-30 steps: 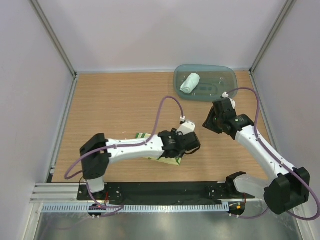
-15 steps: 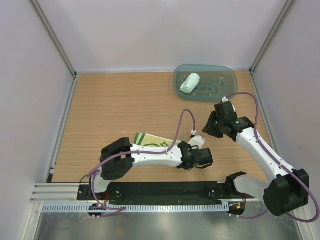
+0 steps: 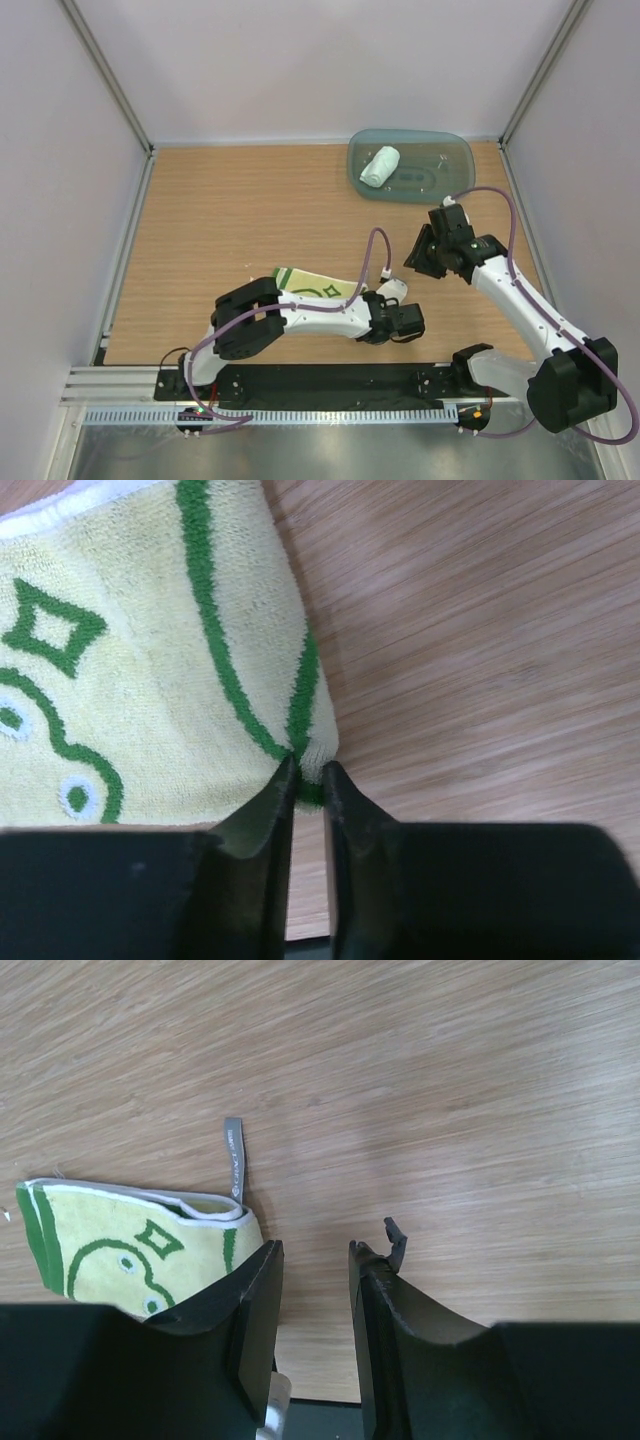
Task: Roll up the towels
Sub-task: Roll the towel
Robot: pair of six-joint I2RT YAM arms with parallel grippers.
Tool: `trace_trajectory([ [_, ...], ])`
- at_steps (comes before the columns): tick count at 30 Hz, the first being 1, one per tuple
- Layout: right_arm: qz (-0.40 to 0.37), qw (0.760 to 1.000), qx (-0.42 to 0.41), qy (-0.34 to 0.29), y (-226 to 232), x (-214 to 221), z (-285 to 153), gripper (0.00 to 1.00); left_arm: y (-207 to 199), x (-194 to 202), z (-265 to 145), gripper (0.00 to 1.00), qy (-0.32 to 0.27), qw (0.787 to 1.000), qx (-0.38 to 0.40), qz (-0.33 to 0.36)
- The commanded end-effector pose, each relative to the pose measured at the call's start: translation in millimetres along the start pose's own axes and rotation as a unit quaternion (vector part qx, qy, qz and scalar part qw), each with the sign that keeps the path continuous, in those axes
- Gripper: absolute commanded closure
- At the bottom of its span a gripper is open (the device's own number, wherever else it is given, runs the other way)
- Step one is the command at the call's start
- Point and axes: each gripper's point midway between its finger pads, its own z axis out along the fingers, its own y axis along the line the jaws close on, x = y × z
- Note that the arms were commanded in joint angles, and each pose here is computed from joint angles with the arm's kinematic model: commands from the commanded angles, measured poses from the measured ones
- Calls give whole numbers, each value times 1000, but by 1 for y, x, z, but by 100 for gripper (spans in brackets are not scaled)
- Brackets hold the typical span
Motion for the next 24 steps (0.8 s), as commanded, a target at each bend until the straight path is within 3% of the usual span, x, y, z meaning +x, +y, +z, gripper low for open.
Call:
trace_trajectory([
  [1,-8,1000,-28,8,10,1,-1,60,13,6,10,86,4,1000,-9,-26],
  [3,-5,999,-49,17,16,5,2,60,20,8,7,100,-5,999,-1,-39],
  [7,13,978,-182,103,59,38,11,57,26,2,-9,100,-42,996,42,-72],
  [9,31,954,-253,156,83,56,10,46,24,-15,-26,100,-74,989,85,-100],
  [10,35,949,-259,175,85,63,16,39,29,-7,-23,100,-73,988,85,-102],
  [13,6,946,-261,194,97,79,21,32,34,-13,-31,100,-85,984,101,-119],
  [24,10,938,-240,249,111,121,65,32,46,-16,-41,100,-102,976,115,-155],
])
